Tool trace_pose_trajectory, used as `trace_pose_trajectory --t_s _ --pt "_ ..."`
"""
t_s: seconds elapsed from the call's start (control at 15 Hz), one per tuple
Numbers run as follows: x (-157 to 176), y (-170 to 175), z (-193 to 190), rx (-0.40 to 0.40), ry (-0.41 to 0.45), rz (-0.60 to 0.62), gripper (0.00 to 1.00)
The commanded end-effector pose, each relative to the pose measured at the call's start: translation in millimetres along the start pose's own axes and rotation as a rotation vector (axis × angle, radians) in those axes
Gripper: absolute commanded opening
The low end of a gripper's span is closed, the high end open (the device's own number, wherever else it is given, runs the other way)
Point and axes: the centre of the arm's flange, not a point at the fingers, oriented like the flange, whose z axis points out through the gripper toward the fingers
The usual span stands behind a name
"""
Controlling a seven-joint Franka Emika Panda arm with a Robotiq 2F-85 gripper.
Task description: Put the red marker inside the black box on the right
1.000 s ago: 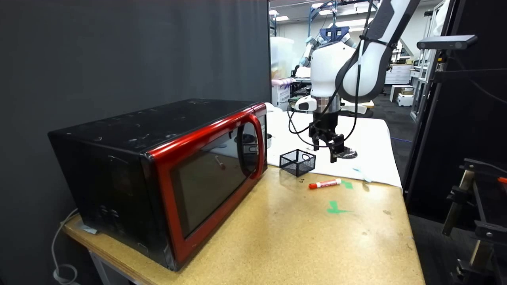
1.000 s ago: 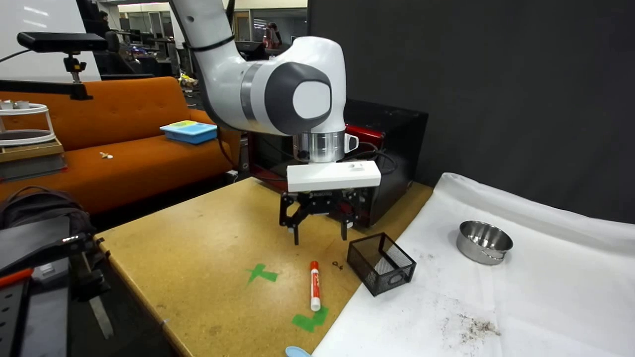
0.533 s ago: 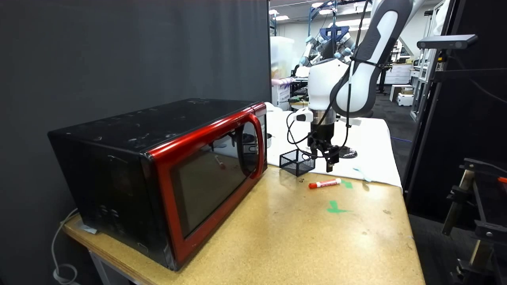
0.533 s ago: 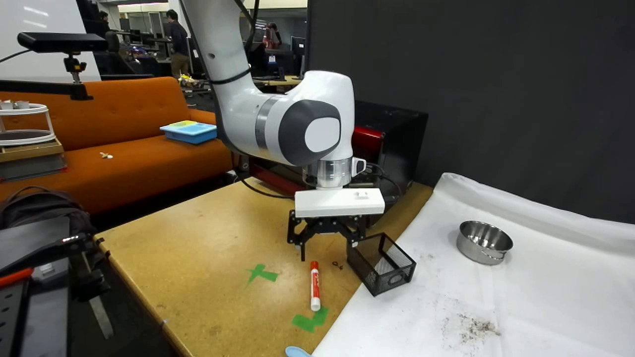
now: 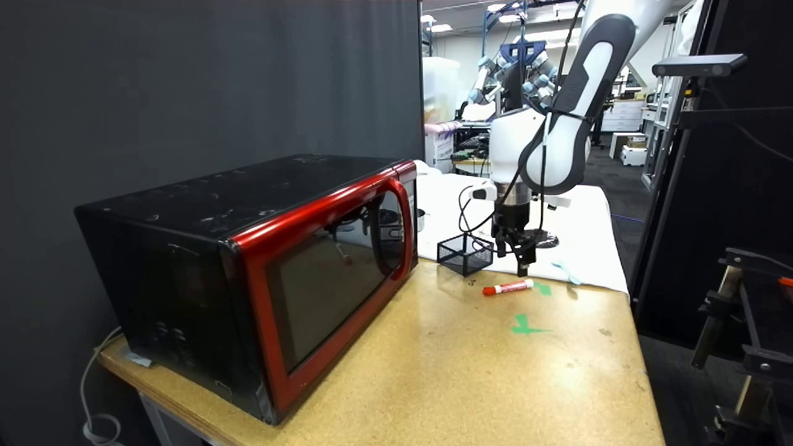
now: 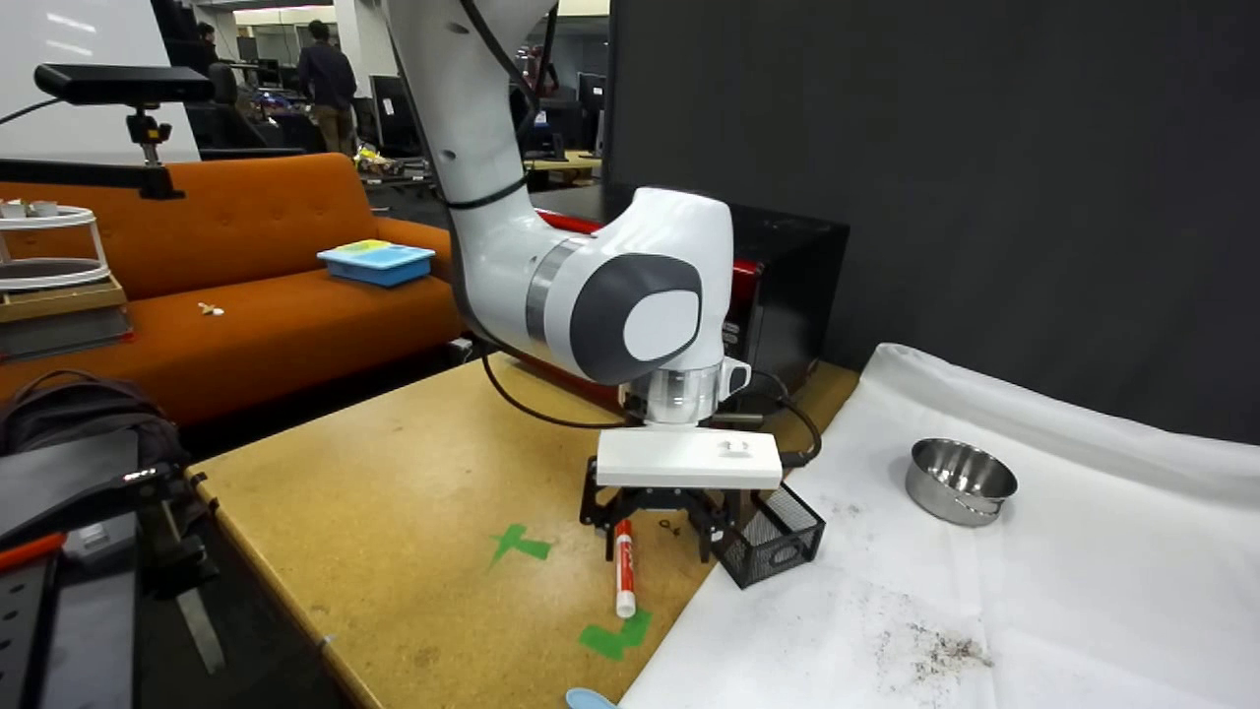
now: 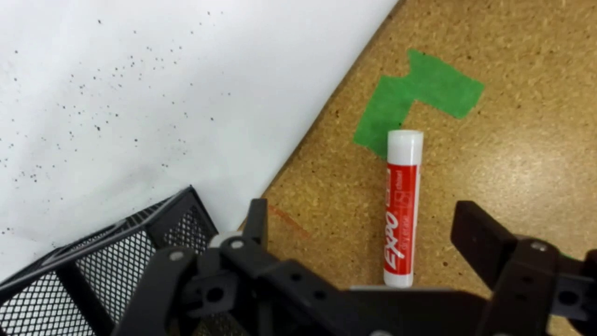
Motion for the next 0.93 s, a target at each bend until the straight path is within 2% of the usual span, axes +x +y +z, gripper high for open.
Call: trace_pose_trajectory --t_s 0.0,0.33,0.4,0.47,0.53,0.87 --pt "7 4 14 0.028 0.016 0.014 1.00" --pt "20 -8 37 0.051 0.015 -0.009 1.00" --pt "21 -8 40 0.051 0.015 -0.008 0.75" --pt "21 -9 42 0.049 0.012 -0.005 0.74" --pt "21 -8 43 0.044 0.009 0.000 0.68" --pt "20 1 34 0.015 0.006 0.026 0.31"
